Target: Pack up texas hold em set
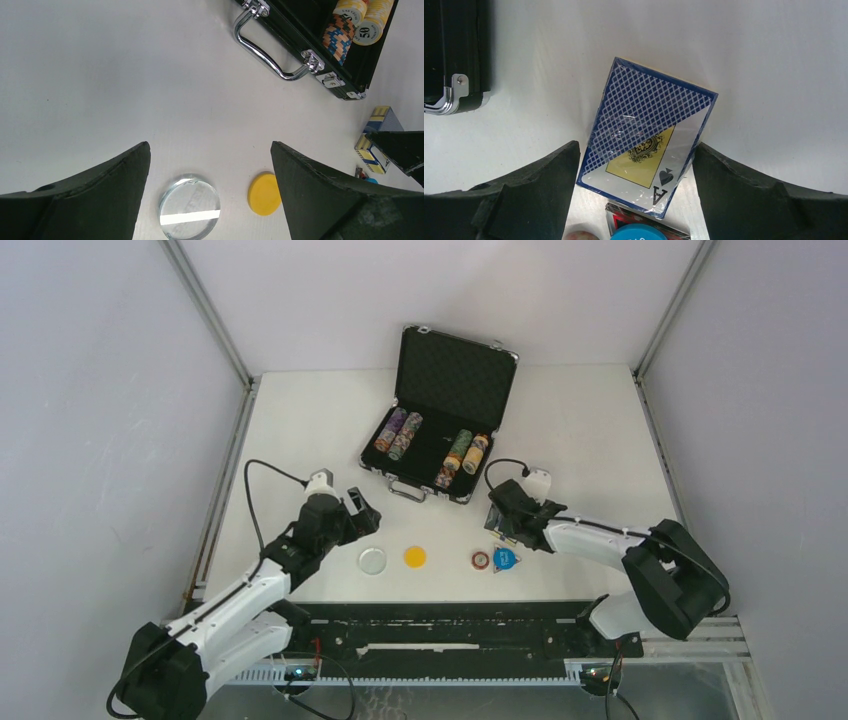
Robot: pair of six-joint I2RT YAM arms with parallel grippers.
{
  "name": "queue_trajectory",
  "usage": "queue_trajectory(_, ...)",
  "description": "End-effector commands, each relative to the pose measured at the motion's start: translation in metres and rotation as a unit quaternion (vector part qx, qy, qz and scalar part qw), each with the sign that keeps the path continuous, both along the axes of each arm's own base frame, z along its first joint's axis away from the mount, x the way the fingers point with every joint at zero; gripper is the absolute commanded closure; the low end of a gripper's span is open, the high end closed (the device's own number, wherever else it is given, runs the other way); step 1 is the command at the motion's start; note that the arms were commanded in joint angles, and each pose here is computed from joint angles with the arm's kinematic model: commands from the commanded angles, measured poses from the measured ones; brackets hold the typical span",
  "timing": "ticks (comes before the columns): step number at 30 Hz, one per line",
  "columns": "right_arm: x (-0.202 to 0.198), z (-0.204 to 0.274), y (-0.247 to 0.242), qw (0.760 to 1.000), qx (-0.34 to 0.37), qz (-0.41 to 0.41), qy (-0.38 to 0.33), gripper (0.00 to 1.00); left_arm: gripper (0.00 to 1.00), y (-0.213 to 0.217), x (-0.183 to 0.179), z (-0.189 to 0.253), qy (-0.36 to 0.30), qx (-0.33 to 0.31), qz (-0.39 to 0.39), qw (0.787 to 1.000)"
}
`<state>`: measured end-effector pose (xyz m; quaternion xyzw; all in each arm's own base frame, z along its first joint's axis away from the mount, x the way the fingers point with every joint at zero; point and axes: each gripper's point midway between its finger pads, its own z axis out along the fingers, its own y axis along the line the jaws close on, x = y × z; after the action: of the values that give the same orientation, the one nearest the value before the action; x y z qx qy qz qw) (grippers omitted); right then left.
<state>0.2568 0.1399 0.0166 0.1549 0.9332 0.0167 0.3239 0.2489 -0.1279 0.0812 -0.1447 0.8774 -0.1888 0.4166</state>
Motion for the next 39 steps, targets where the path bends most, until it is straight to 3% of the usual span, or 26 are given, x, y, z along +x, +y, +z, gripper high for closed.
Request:
queue_trajectory(1, 0.005, 0.006, 0.004, 1.000, -0.008, -0.006, -0.009, 0.10, 0.05, -0.011, 0.016, 0.034, -0.040, -0.031, -0.004, 0.999)
queue_trajectory(9, 0.022, 0.009, 0.001, 0.998, -0.052, 0.010, -0.025, 0.11, 0.06, -0.015, 0.016, 0.031, -0.037, -0.037, -0.011, 0.999)
queue_trajectory(16, 0.041, 0.048, 0.004, 0.995, -0.058, 0.028, -0.071, 0.13, 0.06, -0.013, 0.016, 0.031, -0.038, -0.033, -0.008, 0.999)
queue_trajectory(20, 0.026, 0.065, 0.023, 0.992, -0.058, 0.066, -0.088, 0.12, 0.05, -0.012, 0.016, 0.033, -0.042, -0.033, -0.006, 0.999)
queue_trajectory(28, -0.031, 0.057, 0.092, 0.975, -0.037, 0.206, -0.071, 0.22, 0.03, 0.001, 0.021, 0.031, -0.023, -0.059, 0.045, 0.997)
queue_trajectory(39, -0.062, 0.020, 0.103, 0.972, -0.072, 0.222, -0.038, 0.21, 0.00, -0.002, 0.022, 0.030, -0.012, -0.058, 0.028, 0.998)
